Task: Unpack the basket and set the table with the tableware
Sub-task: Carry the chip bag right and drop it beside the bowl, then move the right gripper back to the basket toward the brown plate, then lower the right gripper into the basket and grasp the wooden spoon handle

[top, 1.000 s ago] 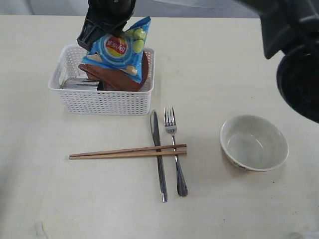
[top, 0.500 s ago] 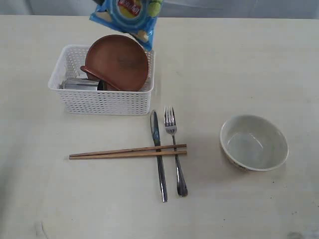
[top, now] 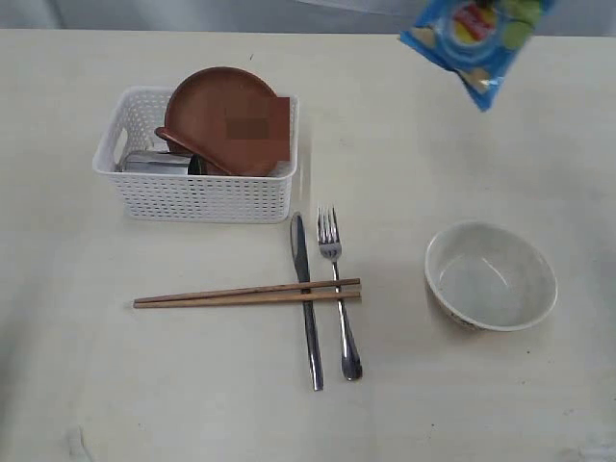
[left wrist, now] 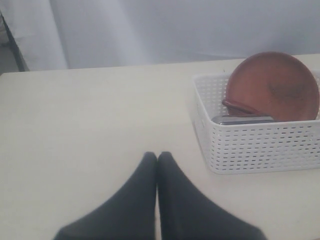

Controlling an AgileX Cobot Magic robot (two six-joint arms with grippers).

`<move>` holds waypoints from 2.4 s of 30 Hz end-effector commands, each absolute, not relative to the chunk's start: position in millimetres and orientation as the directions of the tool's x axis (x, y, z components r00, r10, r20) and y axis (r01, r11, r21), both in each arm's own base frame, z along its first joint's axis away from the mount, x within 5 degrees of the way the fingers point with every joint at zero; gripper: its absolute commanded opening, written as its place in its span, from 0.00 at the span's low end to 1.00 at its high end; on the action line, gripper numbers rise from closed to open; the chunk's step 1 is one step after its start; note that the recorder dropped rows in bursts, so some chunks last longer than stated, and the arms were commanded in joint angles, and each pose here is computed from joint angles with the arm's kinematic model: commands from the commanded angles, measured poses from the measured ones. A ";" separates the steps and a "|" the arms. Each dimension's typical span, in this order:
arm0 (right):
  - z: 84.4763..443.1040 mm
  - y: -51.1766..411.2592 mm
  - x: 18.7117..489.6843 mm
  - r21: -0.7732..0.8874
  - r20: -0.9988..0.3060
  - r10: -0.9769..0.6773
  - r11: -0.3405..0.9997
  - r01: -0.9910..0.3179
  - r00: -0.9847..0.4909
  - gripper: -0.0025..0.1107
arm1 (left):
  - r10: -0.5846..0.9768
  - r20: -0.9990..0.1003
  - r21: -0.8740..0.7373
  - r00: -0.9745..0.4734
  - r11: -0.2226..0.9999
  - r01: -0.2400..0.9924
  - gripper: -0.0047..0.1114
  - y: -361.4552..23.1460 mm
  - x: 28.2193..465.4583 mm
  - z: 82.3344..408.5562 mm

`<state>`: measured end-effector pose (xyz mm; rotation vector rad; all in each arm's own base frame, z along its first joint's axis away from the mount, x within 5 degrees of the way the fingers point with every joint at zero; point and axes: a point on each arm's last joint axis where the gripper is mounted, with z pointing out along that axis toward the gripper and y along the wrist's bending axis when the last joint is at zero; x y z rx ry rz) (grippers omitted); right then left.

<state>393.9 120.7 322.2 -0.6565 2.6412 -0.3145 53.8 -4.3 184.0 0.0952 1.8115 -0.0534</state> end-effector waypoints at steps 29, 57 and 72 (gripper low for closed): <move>300.3 98.3 385.1 0.308 -0.445 -0.249 0.859 -0.409 -0.860 0.52 | 0.036 -0.973 0.013 -0.227 0.995 0.101 0.04 -4.8 53.8 184.4; 185.4 385.7 369.3 0.171 -0.414 -0.640 0.644 -0.746 -0.648 0.47 | 0.036 -0.973 0.013 -0.227 0.995 0.101 0.04 -4.8 53.8 184.4; 163.2 384.5 376.2 0.123 -0.391 -0.632 0.685 -0.718 -0.670 0.24 | 0.036 -0.973 0.013 -0.227 0.995 0.101 0.04 -4.8 53.8 184.4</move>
